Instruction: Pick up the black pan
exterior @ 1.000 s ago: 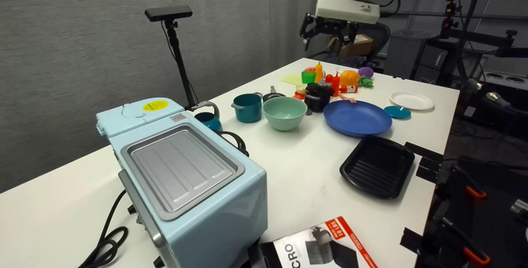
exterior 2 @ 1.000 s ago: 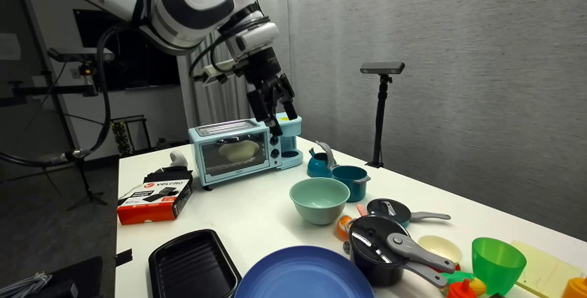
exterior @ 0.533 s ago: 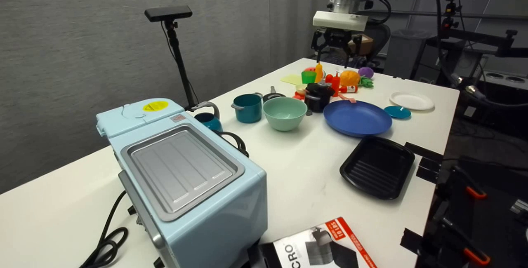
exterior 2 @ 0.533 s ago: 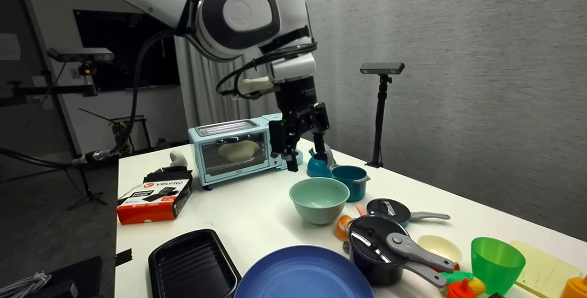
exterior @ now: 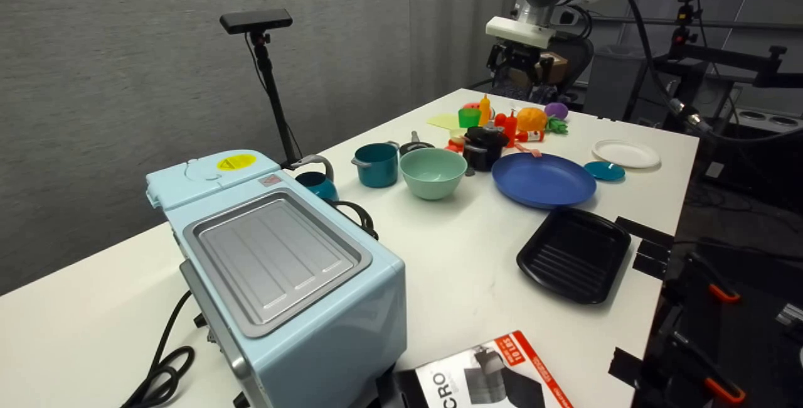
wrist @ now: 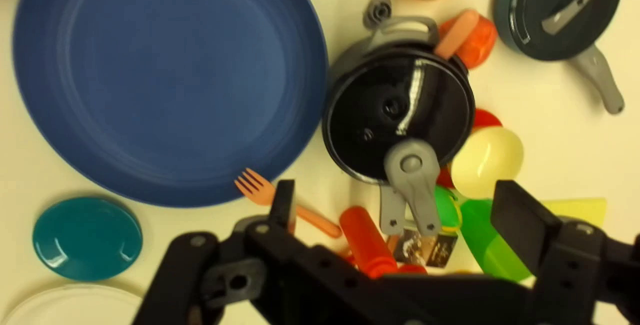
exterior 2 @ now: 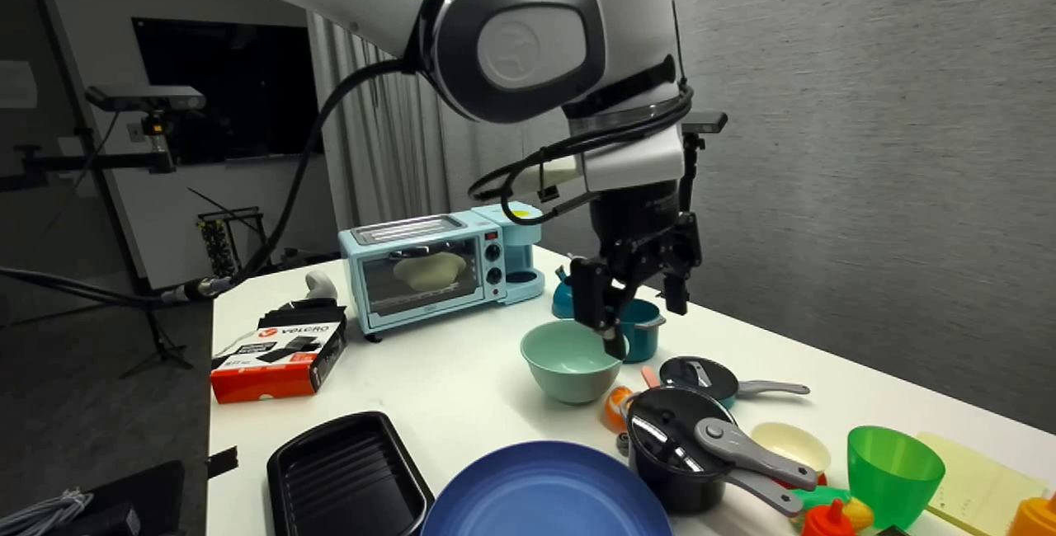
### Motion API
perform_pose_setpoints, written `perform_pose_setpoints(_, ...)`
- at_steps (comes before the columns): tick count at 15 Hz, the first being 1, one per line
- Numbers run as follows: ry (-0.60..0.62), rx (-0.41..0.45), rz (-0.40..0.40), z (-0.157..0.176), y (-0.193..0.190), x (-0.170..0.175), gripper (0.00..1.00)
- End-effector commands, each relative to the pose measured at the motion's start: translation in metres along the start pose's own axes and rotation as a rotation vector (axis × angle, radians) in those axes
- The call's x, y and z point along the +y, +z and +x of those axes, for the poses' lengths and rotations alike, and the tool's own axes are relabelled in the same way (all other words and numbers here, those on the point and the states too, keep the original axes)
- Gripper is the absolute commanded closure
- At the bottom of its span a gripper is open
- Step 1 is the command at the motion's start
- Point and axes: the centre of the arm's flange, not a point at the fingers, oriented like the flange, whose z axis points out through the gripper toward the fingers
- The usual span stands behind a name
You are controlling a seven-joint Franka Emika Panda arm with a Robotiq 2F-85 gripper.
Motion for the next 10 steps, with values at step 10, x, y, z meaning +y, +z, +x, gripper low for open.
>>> perform_pose_setpoints(10,0.027,0.104,0.046,0.001,0.003,-0.021,0.00)
